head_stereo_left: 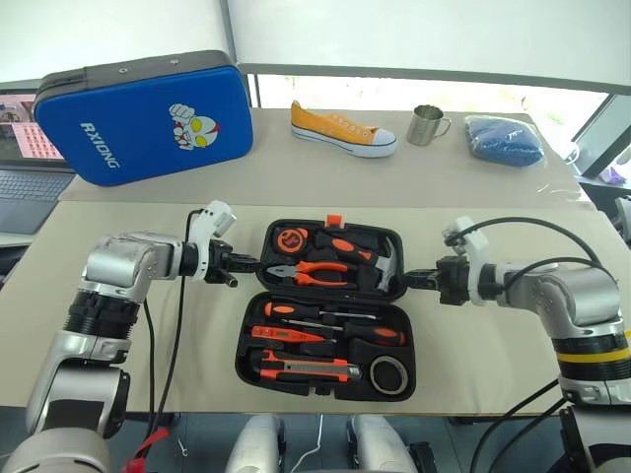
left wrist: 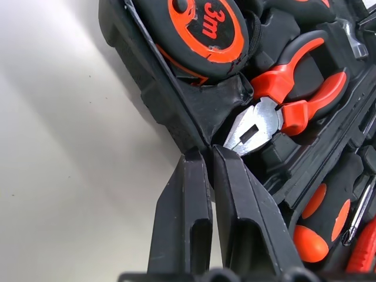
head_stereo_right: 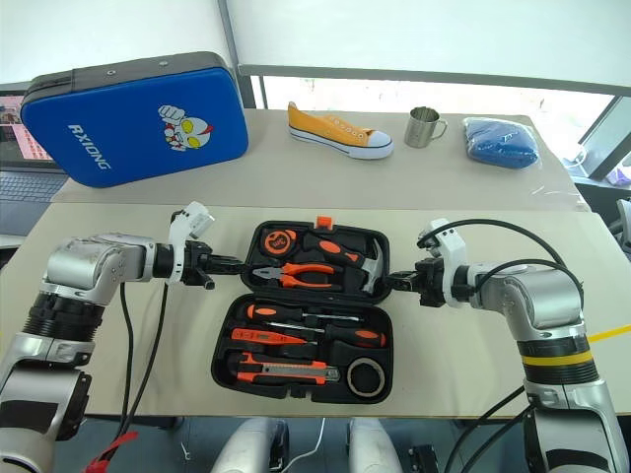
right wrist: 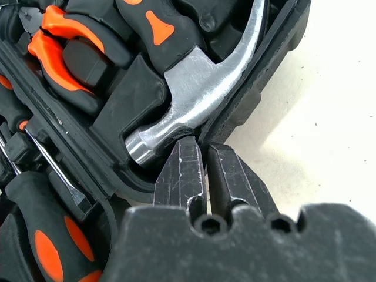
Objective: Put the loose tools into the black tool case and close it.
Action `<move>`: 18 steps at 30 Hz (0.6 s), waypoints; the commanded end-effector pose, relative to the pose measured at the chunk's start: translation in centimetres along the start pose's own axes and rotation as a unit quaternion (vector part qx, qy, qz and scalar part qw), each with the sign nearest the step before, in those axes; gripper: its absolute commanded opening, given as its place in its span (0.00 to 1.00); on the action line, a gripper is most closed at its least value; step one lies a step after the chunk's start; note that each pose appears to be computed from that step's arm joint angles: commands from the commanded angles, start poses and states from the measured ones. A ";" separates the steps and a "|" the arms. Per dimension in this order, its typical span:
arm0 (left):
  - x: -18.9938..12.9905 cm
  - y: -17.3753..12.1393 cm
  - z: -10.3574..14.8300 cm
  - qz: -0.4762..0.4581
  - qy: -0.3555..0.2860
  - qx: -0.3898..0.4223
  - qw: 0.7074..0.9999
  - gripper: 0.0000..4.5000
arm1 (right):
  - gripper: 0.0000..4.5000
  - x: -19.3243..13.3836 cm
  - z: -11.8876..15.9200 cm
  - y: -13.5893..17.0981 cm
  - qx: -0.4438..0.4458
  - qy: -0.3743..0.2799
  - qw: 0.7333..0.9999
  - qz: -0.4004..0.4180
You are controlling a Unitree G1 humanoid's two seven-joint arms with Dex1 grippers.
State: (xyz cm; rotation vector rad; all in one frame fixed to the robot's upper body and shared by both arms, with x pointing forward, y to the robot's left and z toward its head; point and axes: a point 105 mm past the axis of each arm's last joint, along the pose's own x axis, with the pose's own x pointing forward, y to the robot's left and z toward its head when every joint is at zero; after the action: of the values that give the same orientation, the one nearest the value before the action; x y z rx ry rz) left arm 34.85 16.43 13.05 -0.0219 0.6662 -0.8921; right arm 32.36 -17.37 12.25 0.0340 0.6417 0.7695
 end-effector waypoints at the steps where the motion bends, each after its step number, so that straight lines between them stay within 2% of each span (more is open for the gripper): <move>1: 0.5 -1.7 1.1 -0.032 -0.031 0.010 0.999 0.00 | 0.01 0.0 1.8 1.1 -0.023 -0.042 0.999 0.015; 5: 0.4 -3.5 3.1 -0.061 -0.080 0.042 0.994 0.00 | 0.01 -0.3 3.8 1.0 -0.047 -0.095 0.994 0.003; 11: 0.1 -4.9 6.5 -0.027 -0.181 0.167 0.969 0.00 | 0.01 -0.9 7.3 0.7 -0.085 -0.188 0.978 -0.036; 15: 0.0 -5.7 7.1 -0.004 -0.222 0.244 0.944 0.00 | 0.01 -1.2 8.3 1.0 -0.123 -0.225 0.965 -0.060; 18: 0.4 -5.6 6.3 0.029 -0.237 0.296 0.925 0.00 | 0.01 -1.0 7.7 1.1 -0.183 -0.227 0.953 -0.085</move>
State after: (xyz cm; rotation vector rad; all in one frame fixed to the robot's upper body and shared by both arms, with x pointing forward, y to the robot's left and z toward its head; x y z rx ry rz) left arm 35.86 14.08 17.31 0.2150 0.1000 -0.8486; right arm 36.01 -18.46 15.94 -0.0740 0.2429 0.5714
